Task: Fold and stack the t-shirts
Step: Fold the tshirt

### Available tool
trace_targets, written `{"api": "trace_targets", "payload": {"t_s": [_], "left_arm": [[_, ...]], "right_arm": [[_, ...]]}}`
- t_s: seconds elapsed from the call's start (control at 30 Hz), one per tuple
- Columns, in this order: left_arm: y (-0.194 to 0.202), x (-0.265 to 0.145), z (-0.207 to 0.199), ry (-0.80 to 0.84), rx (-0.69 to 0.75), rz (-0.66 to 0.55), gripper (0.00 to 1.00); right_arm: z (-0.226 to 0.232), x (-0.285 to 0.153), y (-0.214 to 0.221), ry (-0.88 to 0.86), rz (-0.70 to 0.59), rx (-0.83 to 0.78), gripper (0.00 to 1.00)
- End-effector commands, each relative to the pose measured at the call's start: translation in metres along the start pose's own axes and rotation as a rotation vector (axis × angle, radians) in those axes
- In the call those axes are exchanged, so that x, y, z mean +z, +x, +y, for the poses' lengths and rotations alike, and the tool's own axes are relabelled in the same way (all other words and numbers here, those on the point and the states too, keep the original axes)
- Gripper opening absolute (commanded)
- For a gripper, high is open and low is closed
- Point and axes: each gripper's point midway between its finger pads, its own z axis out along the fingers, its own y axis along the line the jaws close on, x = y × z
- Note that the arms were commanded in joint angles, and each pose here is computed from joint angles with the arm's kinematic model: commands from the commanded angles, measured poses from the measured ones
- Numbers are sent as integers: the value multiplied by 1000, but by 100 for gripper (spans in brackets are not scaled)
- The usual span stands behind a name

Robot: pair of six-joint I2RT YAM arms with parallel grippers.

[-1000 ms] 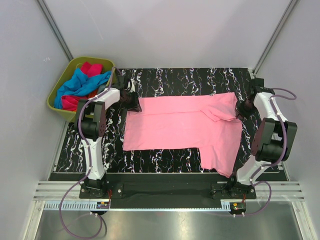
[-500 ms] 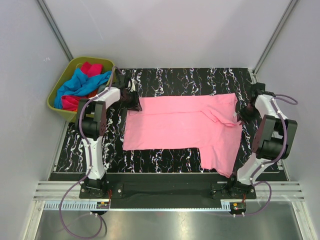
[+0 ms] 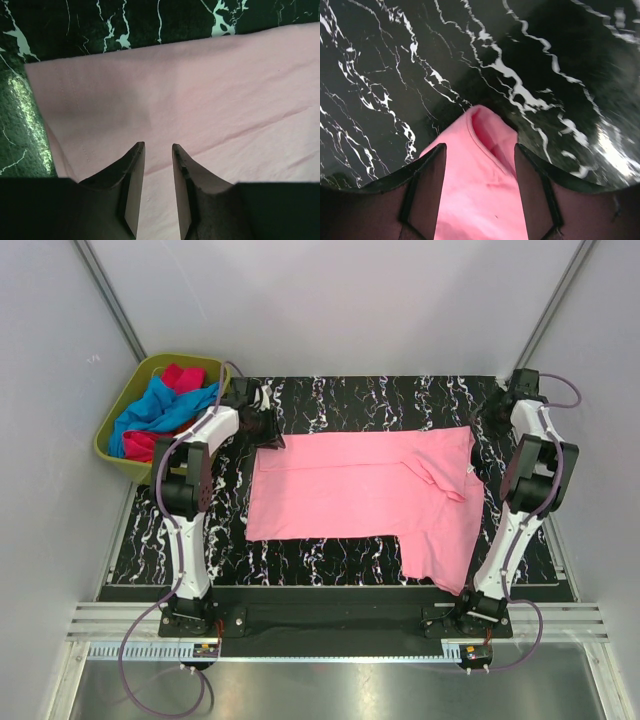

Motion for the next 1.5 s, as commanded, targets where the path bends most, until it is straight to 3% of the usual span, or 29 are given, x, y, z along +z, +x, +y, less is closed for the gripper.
{"api": "trace_targets", "payload": {"t_s": [0.0,0.37,0.53,0.6,0.73,0.83,1.17,1.27,1.3,1.47], "left_arm": [[-15,1,-5,32,3,-28,34],[-3,14,21,-19,-27,6,34],[0,21,28,-29,-38,21,34],[2,23,32,-33,-47,28,34],[5,27,38,-38,-62,38,34],[8,30,43,-42,-78,48,34],[-1,29,46,-45,-48,31,33],[-13,15,31,-9,-42,-3,36],[-15,9,26,0,-41,-11,37],[-22,-35,-7,33,8,-80,41]], "right_arm": [[31,14,-3,-152,31,-55,63],[30,35,3,-165,59,-63,55],[29,45,3,-161,62,-46,41],[30,49,0,-164,61,-34,27],[24,54,-13,-106,10,-18,9],[11,54,-29,-31,-55,0,3],[8,67,-33,-44,-46,0,7],[6,58,-30,-29,-22,-5,22],[8,51,-36,-16,-27,-8,35],[-14,-2,-50,189,25,-82,51]]}}
